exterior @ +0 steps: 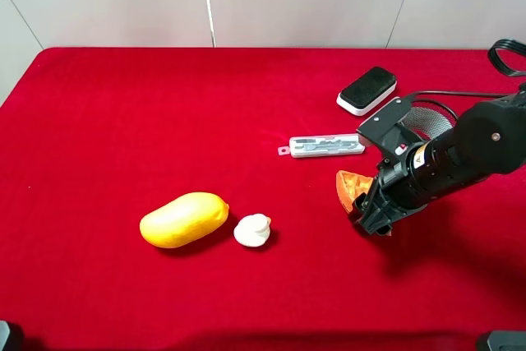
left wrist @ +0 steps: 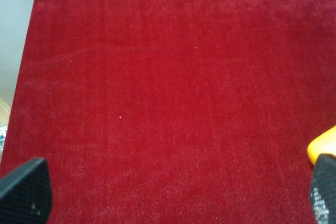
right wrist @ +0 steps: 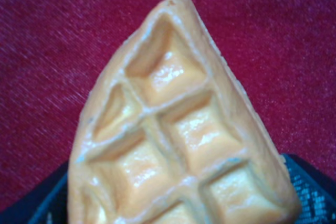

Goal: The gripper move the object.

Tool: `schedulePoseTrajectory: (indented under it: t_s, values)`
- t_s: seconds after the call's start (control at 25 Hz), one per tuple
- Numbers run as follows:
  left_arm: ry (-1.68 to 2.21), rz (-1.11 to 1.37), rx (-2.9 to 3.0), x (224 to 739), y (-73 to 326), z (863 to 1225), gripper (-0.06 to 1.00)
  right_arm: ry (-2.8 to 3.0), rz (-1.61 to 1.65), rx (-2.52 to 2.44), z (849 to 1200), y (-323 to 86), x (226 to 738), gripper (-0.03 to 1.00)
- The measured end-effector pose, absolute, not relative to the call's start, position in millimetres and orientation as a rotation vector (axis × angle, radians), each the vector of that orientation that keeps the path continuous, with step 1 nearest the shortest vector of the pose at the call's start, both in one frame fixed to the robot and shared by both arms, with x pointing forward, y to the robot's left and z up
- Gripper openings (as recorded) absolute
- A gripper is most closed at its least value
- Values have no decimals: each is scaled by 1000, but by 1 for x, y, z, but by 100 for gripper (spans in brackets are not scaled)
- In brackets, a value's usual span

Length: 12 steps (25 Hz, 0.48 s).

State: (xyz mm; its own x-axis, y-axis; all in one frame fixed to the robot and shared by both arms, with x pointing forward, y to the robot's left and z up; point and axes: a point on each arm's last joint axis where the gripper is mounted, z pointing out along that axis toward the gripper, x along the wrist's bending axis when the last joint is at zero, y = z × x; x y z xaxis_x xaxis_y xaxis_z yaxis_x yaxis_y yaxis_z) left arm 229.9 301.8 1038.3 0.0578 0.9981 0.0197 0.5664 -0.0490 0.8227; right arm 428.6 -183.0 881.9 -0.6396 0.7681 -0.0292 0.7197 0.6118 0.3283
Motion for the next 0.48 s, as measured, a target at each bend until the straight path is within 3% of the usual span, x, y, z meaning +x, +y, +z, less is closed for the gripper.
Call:
schedulePoseTrajectory:
  t_s: [0.48]
  values:
    - [1579, 850, 1691, 230, 302, 1038, 97, 2663, 432, 1254, 882, -183, 429, 54]
